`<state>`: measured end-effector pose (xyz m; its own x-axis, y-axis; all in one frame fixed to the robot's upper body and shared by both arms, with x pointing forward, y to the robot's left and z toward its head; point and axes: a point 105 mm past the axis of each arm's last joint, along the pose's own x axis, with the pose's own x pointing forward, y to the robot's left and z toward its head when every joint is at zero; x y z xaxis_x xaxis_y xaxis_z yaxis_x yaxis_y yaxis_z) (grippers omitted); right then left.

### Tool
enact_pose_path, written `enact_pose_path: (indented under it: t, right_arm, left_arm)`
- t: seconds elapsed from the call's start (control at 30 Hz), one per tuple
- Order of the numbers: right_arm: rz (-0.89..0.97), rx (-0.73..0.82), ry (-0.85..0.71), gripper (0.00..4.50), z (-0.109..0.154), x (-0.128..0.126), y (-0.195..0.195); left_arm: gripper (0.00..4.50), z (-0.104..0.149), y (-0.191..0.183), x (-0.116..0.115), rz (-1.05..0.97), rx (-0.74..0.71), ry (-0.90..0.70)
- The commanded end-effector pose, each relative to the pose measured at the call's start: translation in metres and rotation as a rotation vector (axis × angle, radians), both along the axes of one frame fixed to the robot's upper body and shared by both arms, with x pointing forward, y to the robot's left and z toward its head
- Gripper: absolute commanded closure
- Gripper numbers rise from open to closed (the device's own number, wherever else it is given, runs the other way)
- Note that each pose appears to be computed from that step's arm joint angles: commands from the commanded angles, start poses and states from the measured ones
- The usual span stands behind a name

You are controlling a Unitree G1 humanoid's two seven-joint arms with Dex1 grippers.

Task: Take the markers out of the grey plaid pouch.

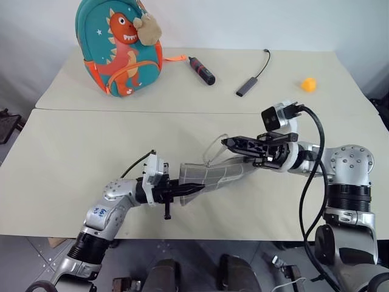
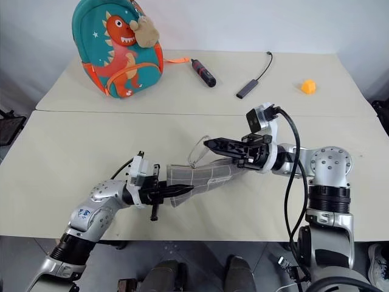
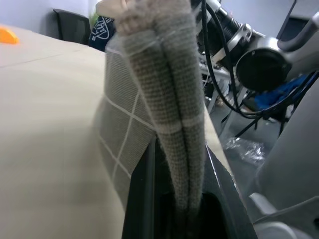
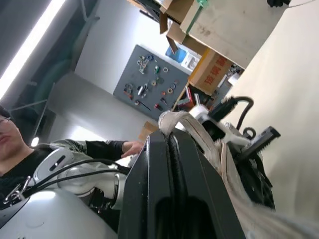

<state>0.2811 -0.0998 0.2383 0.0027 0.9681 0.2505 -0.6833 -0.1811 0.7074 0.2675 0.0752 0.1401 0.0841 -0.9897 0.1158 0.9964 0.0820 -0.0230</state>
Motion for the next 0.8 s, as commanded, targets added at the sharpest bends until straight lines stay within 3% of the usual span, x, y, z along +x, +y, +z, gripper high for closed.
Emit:
enact_pose_path:
  t: [0.03,0.4,0.8]
  right_arm:
    - [-0.06,0.074,-0.116,4.46,0.033,-0.001,-0.024]
    - [-0.319,-0.011,-0.142,4.46,0.022,0.024,-0.059]
    - [-0.48,-0.038,-0.106,4.46,0.007,0.031,-0.098]
  left_arm:
    - [4.5,0.002,0.011,0.001,0.007,-0.023,0.066]
    - [4.5,-0.004,0.022,0.006,0.037,0.059,0.032]
    - [4.5,-0.007,0.026,0.008,0.026,0.091,0.004]
